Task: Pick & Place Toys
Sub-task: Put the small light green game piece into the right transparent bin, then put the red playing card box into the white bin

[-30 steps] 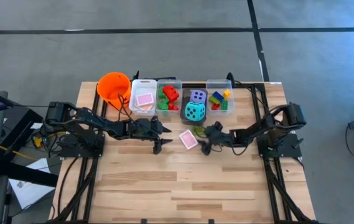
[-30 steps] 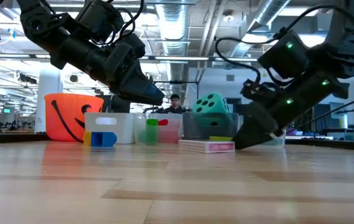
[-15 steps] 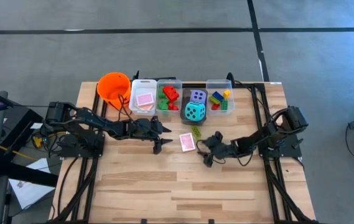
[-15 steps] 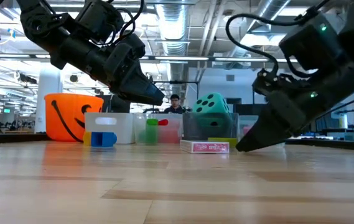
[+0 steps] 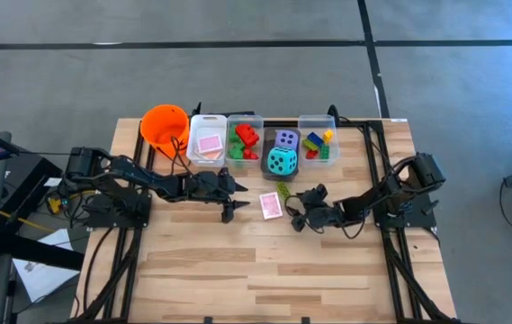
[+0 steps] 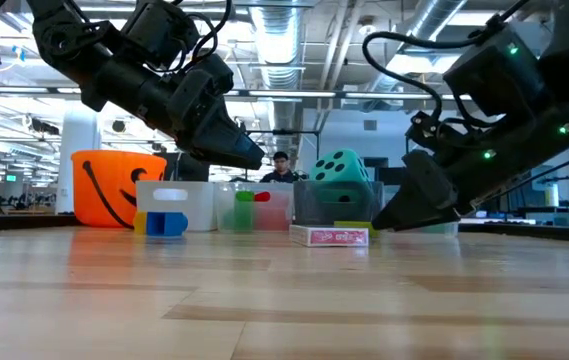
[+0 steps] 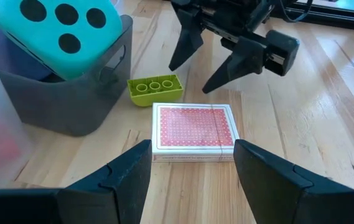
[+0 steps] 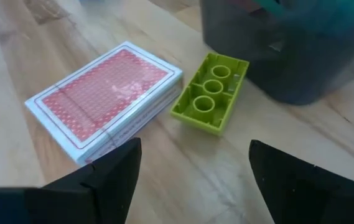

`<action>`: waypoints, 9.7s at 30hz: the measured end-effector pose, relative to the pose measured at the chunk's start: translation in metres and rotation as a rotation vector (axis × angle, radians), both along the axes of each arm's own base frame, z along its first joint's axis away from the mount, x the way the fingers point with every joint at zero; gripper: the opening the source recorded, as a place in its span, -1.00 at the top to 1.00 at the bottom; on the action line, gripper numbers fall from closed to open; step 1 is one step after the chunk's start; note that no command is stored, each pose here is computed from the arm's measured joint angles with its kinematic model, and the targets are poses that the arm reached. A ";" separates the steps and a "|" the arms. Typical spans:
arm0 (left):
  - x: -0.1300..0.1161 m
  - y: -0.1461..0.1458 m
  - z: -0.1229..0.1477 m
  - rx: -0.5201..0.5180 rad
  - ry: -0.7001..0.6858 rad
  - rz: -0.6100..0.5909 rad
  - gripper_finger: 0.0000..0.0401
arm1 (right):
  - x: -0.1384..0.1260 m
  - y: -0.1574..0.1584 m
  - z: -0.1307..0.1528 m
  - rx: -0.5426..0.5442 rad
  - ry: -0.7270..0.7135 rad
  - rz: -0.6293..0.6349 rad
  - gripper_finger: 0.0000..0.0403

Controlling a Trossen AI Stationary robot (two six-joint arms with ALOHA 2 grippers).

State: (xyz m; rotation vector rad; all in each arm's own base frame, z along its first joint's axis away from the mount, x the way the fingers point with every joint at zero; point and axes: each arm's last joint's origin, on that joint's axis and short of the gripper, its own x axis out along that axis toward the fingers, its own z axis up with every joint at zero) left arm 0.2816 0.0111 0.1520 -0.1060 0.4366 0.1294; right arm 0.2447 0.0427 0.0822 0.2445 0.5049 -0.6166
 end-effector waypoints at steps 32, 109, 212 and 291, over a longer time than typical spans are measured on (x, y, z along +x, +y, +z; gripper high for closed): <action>0.000 0.000 0.000 0.000 0.000 0.000 -0.10 | 0.066 -0.023 -0.018 0.055 -0.028 -0.070 -0.45; -0.003 0.000 -0.005 -0.002 0.061 0.001 -0.10 | 0.060 0.039 0.067 -0.456 0.082 -0.177 0.57; -0.003 0.000 -0.005 -0.002 0.062 0.001 -0.10 | -0.038 0.007 -0.009 0.037 0.181 -0.124 -0.22; -0.003 -0.001 -0.005 0.004 0.062 -0.005 -0.10 | -0.010 0.005 0.082 -0.088 -0.107 -0.114 -0.88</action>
